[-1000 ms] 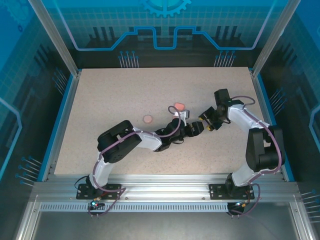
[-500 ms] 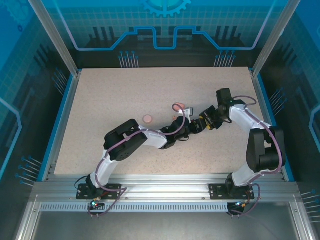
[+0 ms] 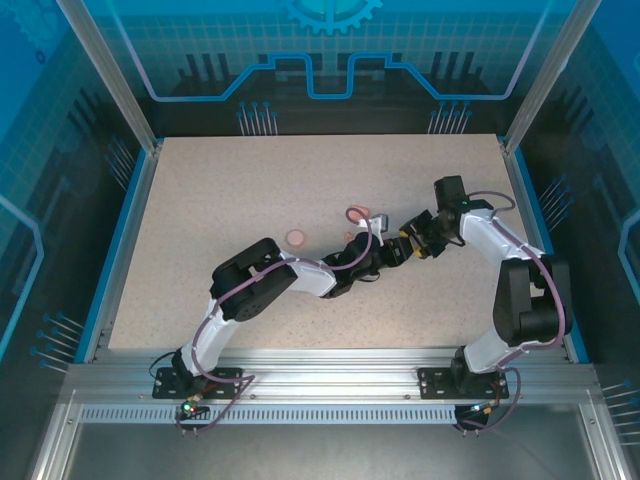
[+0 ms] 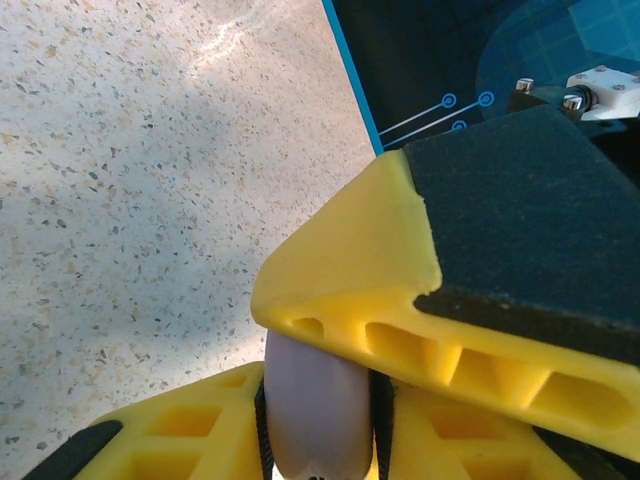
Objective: Insert the wireless bluetooth earbuds into the charging case
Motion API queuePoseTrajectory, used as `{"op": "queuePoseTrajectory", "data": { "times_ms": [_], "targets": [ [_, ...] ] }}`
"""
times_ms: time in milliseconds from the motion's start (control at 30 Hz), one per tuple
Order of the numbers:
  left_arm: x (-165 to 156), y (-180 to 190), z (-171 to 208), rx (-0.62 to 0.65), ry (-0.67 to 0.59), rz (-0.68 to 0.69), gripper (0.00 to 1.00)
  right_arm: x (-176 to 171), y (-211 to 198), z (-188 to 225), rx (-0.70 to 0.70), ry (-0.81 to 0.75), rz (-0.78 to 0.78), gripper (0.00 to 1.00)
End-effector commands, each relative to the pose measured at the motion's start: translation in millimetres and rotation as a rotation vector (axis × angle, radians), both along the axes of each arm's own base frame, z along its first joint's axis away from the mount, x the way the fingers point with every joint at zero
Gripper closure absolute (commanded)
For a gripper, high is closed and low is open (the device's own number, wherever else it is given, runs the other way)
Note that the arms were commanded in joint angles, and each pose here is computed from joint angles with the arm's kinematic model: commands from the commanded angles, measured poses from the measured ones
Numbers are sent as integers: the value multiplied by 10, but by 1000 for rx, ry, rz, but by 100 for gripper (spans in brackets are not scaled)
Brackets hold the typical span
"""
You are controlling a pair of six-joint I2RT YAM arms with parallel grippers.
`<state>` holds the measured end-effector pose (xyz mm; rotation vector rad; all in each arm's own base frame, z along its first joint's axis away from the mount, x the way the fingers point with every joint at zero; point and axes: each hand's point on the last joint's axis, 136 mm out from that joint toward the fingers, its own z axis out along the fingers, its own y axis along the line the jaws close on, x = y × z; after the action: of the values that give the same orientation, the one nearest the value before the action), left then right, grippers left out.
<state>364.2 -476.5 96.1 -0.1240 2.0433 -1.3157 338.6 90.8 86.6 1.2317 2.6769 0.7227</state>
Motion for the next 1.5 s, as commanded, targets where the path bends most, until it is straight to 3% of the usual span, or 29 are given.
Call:
{"op": "queuePoseTrajectory", "data": {
  "times_ms": [0,200,433,633,800,933,1200,1467],
  "targets": [
    [68,-65,44,-20,-25,18,68,-60,-20,42,19,5,-11,55],
    [92,-99,30,-29,-24,19,69,-60,-19,53,21,1,-10,56],
    [89,-131,62,-50,-25,10,90,-47,-16,74,29,-5,-11,54],
    [73,-115,52,-52,-18,7,93,-3,-25,111,36,-16,-18,52],
    [43,-86,22,-45,-10,4,96,37,-89,164,43,-29,-34,32],
    [-24,-35,19,-38,-3,-10,96,122,-283,314,59,-78,-79,24],
    [-249,369,186,-29,6,-161,96,67,-680,632,13,-242,-81,18],
    [-559,1011,565,70,-40,-368,96,-80,-227,683,56,-548,190,16]
  ]
}}
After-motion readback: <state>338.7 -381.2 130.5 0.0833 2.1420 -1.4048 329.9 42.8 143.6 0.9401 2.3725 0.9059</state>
